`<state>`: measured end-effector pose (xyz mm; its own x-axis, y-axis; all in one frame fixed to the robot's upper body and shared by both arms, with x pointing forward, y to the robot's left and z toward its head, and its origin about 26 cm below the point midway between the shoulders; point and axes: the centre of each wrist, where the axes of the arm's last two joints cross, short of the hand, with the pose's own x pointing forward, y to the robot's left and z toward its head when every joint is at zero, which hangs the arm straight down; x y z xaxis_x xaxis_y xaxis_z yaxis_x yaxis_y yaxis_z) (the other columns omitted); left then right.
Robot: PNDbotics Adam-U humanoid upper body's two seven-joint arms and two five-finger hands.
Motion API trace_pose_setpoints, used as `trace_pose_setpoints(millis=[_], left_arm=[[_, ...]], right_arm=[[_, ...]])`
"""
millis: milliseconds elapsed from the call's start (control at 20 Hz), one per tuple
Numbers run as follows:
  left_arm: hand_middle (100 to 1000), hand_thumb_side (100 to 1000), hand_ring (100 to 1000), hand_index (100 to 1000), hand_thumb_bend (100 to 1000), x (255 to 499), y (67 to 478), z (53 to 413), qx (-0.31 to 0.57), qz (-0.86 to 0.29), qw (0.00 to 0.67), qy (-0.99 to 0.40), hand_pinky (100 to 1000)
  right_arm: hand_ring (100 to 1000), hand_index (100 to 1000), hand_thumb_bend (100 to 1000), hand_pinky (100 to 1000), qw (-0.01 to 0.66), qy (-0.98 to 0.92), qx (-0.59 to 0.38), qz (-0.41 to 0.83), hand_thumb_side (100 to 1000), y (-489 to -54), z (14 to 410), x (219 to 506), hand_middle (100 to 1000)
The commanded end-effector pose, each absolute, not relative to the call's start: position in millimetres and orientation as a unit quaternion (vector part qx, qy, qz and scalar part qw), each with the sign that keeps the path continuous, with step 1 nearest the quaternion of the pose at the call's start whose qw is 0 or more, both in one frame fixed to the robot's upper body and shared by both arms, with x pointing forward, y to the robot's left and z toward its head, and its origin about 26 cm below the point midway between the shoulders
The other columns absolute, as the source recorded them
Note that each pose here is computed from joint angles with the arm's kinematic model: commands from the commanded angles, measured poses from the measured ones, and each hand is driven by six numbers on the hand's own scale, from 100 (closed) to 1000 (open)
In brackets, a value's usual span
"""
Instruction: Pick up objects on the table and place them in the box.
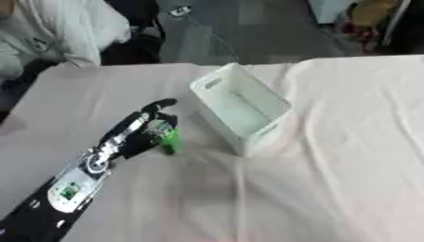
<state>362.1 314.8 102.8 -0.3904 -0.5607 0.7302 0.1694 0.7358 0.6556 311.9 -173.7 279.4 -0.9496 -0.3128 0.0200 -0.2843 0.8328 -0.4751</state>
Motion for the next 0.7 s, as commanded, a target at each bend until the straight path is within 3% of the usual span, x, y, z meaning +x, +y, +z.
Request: trace_pose_setpoints(millis=[50, 700], left_arm=[[985, 815, 767, 1000, 181, 364.3, 316.6, 119.5, 0.128, -0.330, 0.510, -0.784, 1000], [984, 819, 770, 1000, 191, 375.3, 316.1, 110.9, 0.114, -0.303, 0.501, -0.803, 1000]], right_arm=[[197, 362, 104, 276, 0.044, 0.956, -0.157, -0.244, 1000, -173.0, 286.3, 307.9, 183], [196, 363, 107, 277, 0.042, 0.956, -0.157, -0.245, 1000, -172.3, 286.0, 307.8, 183]])
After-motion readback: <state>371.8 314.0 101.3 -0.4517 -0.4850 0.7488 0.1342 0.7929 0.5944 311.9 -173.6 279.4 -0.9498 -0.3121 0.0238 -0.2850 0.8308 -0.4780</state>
